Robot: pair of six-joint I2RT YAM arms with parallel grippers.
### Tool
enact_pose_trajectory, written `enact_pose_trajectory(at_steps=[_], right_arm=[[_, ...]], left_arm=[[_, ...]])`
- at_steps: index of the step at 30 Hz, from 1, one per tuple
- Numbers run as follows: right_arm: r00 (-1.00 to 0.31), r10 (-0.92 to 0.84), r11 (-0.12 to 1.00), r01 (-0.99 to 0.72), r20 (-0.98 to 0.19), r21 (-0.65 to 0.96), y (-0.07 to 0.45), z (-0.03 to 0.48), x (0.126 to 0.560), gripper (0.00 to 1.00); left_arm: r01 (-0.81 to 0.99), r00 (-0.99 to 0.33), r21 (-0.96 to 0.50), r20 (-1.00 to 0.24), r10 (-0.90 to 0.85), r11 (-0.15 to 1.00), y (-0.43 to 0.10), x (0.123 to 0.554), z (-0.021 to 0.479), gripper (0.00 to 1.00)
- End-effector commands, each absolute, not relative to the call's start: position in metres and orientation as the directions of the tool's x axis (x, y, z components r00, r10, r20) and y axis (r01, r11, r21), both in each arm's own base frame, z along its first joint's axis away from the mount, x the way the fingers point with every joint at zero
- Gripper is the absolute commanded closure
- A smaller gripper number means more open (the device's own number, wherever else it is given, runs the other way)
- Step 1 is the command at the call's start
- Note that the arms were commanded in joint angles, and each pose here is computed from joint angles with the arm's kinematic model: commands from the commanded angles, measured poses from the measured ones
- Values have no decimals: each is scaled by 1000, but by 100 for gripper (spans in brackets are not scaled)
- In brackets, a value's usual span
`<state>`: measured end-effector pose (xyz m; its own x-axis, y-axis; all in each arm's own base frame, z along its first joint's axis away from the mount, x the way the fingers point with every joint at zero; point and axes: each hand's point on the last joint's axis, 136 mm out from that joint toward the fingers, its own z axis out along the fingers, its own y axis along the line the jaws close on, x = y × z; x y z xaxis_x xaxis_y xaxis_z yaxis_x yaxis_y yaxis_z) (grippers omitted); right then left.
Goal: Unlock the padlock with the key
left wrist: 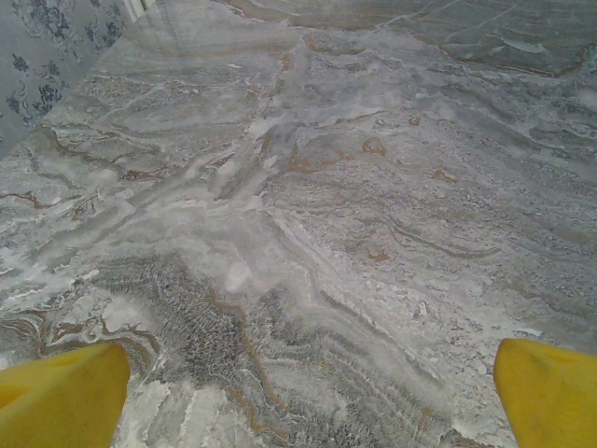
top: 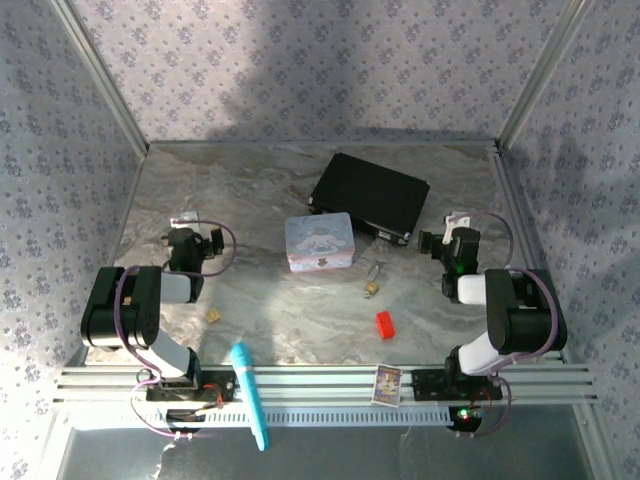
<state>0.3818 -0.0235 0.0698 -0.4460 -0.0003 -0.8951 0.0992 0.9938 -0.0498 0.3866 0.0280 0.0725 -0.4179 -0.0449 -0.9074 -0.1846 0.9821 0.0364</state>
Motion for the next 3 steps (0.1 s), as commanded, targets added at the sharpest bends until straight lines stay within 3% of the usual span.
enact_pose_trajectory(at_steps=[1,3], right_arm=[[-411,-12,995,90,-912,-53,-23,82,390,1],[-409,-13,995,89,-913,-54,-23,82,390,1]], left_arm=[[-173,-364,23,-930,-42,985,27,395,91,0],[-173,-365,24,-930,-42,985,27,395,90,0]])
